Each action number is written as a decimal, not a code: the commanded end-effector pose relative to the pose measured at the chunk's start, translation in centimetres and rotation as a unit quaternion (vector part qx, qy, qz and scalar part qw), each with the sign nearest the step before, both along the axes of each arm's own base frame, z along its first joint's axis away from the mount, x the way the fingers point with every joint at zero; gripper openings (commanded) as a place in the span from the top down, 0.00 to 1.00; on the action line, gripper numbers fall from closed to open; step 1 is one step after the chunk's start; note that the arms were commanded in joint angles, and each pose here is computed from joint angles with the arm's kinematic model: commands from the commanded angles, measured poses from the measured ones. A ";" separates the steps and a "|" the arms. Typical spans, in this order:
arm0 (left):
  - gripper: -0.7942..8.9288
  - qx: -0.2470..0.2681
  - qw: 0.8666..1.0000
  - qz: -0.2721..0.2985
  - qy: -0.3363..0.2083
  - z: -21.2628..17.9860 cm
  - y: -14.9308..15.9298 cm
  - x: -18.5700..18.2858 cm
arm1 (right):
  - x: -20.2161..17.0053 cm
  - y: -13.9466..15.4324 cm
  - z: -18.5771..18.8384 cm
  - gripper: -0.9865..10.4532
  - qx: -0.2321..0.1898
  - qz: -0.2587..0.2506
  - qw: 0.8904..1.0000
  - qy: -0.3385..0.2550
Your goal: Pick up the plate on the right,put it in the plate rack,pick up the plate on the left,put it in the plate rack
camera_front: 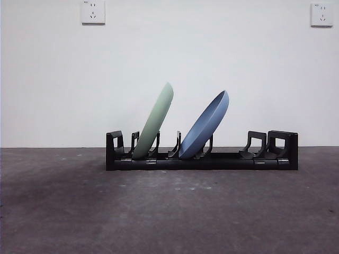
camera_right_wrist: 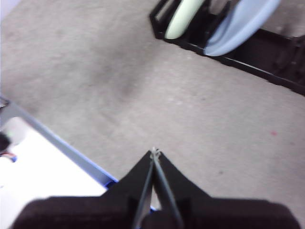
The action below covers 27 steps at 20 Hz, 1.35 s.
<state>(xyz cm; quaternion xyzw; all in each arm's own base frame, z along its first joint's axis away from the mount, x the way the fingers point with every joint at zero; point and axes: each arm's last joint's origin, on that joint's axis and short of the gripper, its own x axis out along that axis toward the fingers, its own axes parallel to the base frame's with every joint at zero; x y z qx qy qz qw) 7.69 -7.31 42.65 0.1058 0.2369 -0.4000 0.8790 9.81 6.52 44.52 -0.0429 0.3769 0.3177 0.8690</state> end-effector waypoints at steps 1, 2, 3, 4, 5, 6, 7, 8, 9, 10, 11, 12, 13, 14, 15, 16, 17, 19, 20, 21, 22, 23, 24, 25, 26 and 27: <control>0.92 0.002 1.000 0.002 0.008 -0.2 -0.3 0.3 | 0.4 0.1 -0.5 0.91 -0.022 -0.017 1.000 0.012; 0.92 0.003 1.000 0.002 0.009 -0.2 -0.3 0.3 | 0.5 0.1 -0.5 0.91 -0.028 -0.023 0.999 0.011; 0.92 0.005 1.000 0.002 0.011 -0.3 -0.4 0.5 | 0.8 0.2 -0.6 0.91 -0.035 -0.028 0.999 0.011; 0.92 0.007 1.000 0.002 0.013 -0.3 -0.6 0.6 | 1.0 0.3 -0.7 0.91 -0.041 -0.034 0.999 0.011; 0.92 0.009 1.000 0.002 0.016 -0.4 -0.7 0.8 | 1.2 0.4 -0.8 0.91 -0.049 -0.040 0.998 0.010; 0.92 0.011 1.000 0.002 0.017 -0.5 -0.9 0.9 | 1.5 0.5 -0.8 0.91 -0.056 -0.046 0.997 0.010; 0.92 0.011 1.000 0.002 0.017 -0.5 -1.1 1.1 | 1.7 0.6 -0.9 0.91 -0.064 -0.053 0.997 0.010; 0.92 0.017 1.000 -0.002 0.011 -0.5 -1.3 1.4 | 2.0 0.7 -1.0 0.91 -0.072 -0.058 0.996 0.010; 0.92 0.020 1.000 -0.002 0.013 -0.6 -1.5 1.6 | 2.2 0.8 -1.1 0.91 -0.078 -0.062 0.995 0.011; 0.92 0.019 1.000 0.006 0.009 -0.6 -1.7 2.0 | 2.5 0.9 -1.2 0.91 -0.083 -0.066 0.994 0.012; 0.92 0.014 1.000 0.020 -0.006 -0.3 -1.9 2.3 | 2.7 1.0 -1.3 0.91 -0.087 -0.067 0.994 0.014; 0.92 0.009 0.999 0.031 -0.035 0.1 -2.0 2.8 | 2.9 1.1 -1.4 0.91 -0.090 -0.067 0.994 0.018; 0.92 0.006 0.998 0.033 -0.061 0.4 -2.1 3.1 | 3.1 1.3 -1.5 0.91 -0.092 -0.067 0.993 0.021; 0.92 0.001 0.995 0.032 -0.093 0.8 -2.2 3.6 | 3.4 1.4 -1.6 0.91 -0.094 -0.066 0.993 0.024; 0.92 -0.003 0.993 0.034 -0.115 1.2 -2.2 3.8 | 3.5 1.5 -1.7 0.91 -0.096 -0.066 0.993 0.027; 0.92 -0.003 0.988 0.043 -0.147 1.6 -1.8 4.2 | 3.8 1.6 -1.8 0.91 -0.098 -0.066 0.993 0.030; 0.92 -0.002 0.983 0.056 -0.173 2.0 -1.3 4.5 | 4.0 1.8 -1.9 0.91 -0.101 -0.066 0.992 0.033; 0.92 -0.006 0.977 0.068 -0.203 2.6 0.0 5.2 | 4.3 2.0 -2.1 0.91 -0.104 -0.065 0.992 0.038; 0.92 -0.010 0.975 0.069 -0.209 2.7 0.7 5.3 | 4.4 2.0 -2.2 0.91 -0.105 -0.065 0.992 0.040; 0.92 -0.012 0.974 0.069 -0.215 2.7 1.3 5.3 | 4.5 2.1 -2.2 0.91 -0.106 -0.066 0.991 0.040; 0.92 -0.012 0.972 0.079 -0.223 2.7 2.0 5.3 | 4.6 2.1 -2.2 0.91 -0.107 -0.066 0.991 0.041; 0.92 -0.007 0.969 0.092 -0.231 2.6 2.6 5.2 | 4.6 2.1 -2.3 0.91 -0.108 -0.066 0.991 0.041; 0.92 -0.002 0.963 0.106 -0.246 2.4 3.1 5.0 | 4.6 2.1 -2.3 0.91 -0.109 -0.067 0.991 0.041; 0.92 -0.002 0.958 0.116 -0.261 2.1 3.5 4.8 | 4.6 2.1 -2.3 0.91 -0.110 -0.068 0.991 0.041; 0.92 -0.005 0.951 0.129 -0.281 1.5 4.0 4.5 | 4.6 2.1 -2.3 0.91 -0.110 -0.068 0.991 0.041; 0.92 -0.007 0.945 0.140 -0.296 0.7 4.3 4.2 | 4.6 2.1 -2.3 0.91 -0.110 -0.068 0.991 0.041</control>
